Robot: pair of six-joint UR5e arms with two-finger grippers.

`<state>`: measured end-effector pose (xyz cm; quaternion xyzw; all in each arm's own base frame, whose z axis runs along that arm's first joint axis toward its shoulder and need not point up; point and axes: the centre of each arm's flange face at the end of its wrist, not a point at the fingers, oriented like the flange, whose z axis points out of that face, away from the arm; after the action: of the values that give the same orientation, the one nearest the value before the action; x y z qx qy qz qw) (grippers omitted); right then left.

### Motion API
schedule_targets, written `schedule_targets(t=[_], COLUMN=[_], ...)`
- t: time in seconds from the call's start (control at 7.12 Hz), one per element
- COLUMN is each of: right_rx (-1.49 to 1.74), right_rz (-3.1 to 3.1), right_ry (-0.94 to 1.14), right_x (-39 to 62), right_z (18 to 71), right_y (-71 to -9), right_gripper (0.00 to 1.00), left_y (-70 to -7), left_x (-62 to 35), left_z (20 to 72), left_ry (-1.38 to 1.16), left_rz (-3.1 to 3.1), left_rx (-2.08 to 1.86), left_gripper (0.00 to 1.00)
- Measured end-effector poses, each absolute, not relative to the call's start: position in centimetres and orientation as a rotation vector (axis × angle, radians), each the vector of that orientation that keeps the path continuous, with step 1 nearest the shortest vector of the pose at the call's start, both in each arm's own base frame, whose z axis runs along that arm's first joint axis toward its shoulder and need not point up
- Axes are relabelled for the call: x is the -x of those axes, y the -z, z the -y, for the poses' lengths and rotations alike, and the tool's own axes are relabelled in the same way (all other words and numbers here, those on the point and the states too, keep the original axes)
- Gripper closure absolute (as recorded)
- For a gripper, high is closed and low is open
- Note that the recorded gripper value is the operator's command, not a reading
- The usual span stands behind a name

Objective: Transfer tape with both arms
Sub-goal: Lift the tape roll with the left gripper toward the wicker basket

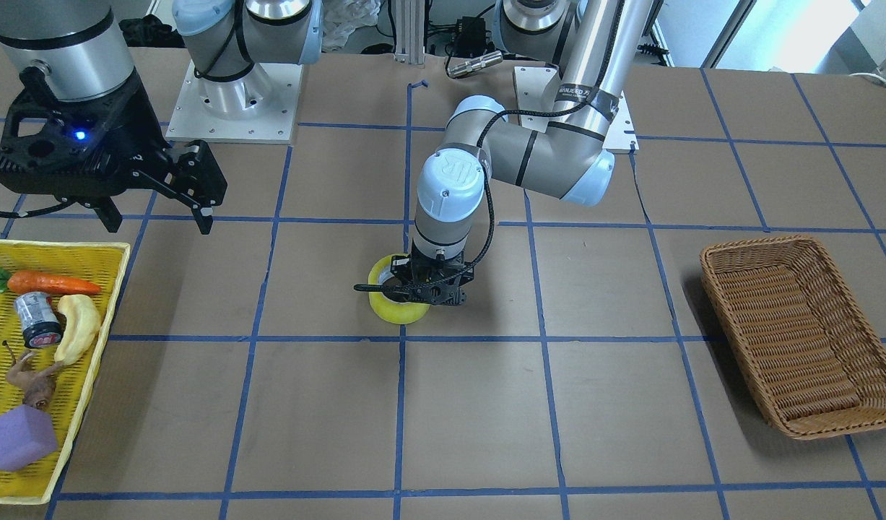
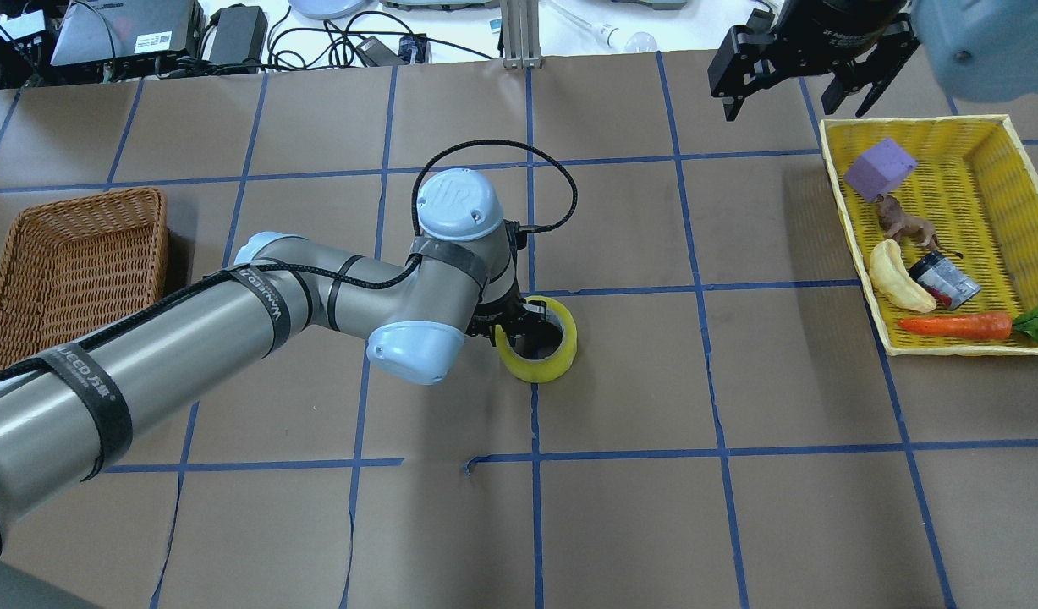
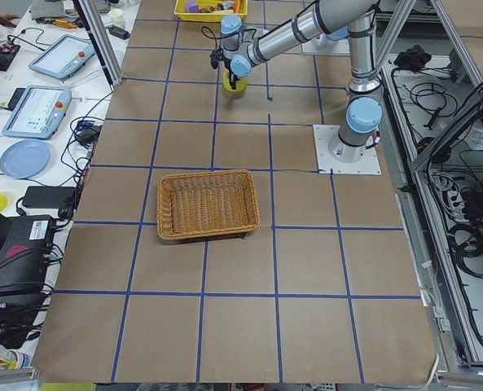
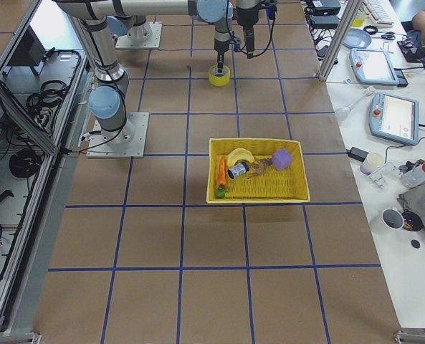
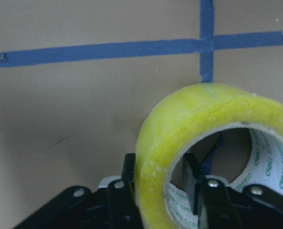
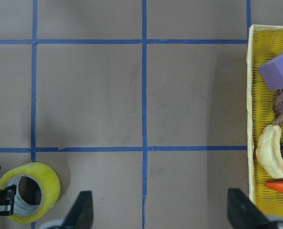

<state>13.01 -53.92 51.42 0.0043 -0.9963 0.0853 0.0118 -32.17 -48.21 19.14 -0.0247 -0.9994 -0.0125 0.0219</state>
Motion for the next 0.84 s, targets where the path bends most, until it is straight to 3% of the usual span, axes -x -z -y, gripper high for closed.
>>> schedule_targets(t=[0.42,0.84], right_rx=[-0.012,-0.013], right_rz=[3.106,3.106], right_ry=[-0.266,-0.265], right_x=[-13.0,-13.0], right_z=[53.9,53.9], right_y=[-51.4,-51.4], right_gripper=[0.0,0.0], left_y=[-22.8,-31.8], left_x=[26.6,9.6], left_z=[50.7,55.2], left_ry=[0.0,0.019], left_rz=[3.159,3.197], left_rx=[0.033,0.028], left_gripper=[0.93,0.94])
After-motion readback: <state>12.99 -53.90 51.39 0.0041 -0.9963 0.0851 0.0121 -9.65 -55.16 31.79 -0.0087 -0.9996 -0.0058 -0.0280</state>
